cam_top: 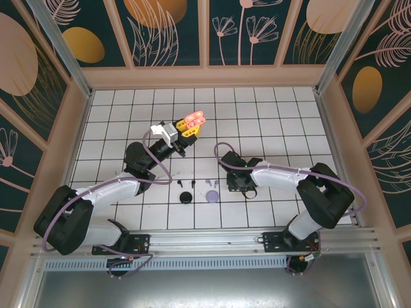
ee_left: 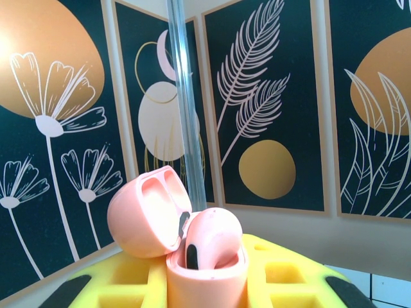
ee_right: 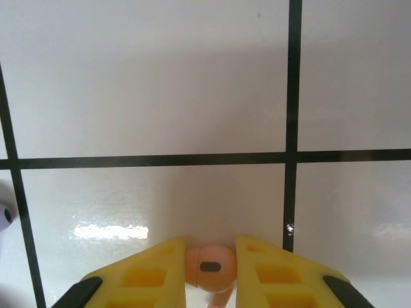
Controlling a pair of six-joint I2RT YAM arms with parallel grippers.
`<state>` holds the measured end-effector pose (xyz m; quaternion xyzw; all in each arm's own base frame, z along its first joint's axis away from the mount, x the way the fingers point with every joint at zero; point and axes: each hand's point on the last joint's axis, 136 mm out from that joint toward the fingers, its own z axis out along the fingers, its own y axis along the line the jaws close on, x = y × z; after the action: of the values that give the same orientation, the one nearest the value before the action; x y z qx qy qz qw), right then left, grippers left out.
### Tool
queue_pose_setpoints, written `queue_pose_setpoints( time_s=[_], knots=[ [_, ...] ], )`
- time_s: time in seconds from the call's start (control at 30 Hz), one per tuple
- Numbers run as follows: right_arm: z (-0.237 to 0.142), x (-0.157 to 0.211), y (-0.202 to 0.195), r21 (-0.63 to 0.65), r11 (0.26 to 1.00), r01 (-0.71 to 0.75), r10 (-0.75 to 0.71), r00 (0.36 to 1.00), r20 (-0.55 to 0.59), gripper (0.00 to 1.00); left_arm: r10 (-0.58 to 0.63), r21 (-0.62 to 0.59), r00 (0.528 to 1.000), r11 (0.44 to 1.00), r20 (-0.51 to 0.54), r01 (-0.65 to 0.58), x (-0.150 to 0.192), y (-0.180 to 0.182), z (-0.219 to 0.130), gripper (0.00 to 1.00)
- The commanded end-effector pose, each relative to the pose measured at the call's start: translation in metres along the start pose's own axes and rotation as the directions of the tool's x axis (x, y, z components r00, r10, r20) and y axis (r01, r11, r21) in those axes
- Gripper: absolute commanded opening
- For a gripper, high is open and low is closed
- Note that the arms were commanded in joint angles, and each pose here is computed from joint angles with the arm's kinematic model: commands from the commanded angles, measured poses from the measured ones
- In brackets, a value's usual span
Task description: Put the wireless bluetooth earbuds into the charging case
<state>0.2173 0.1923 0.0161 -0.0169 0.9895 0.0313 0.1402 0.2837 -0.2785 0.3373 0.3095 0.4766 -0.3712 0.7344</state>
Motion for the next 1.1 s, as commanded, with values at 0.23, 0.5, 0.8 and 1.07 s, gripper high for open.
queue_pose_setpoints(
  time_s=[0.23, 0.5, 0.8, 1.07],
  knots=[
    [-0.082, -0.073, 0.02, -0.114, 0.992, 0.058, -0.018, 0.945, 0.327, 0.19, 0.034, 0.039, 0.998, 0.999, 0.047, -0.036, -0.023, -0.007, 0.007, 0.0],
    [-0.204, -0.15, 0.046, -0.183, 0.971, 0.154, -0.012, 0.795, 0.606, 0.19, 0.075, 0.067, 0.997, 0.995, 0.021, -0.076, -0.021, -0.008, 0.016, 0.0],
    [-0.316, -0.195, 0.055, -0.168, 0.953, 0.251, -0.021, 0.608, 0.793, 0.2, 0.089, 0.098, 0.996, 0.991, 0.0, -0.088, -0.012, -0.008, 0.026, 0.0],
    [-0.372, -0.204, 0.066, -0.196, 0.916, 0.349, -0.002, 0.494, 0.87, 0.21, 0.054, 0.126, 0.999, 0.991, 0.003, -0.054, -0.005, -0.008, 0.035, 0.0]
  ],
)
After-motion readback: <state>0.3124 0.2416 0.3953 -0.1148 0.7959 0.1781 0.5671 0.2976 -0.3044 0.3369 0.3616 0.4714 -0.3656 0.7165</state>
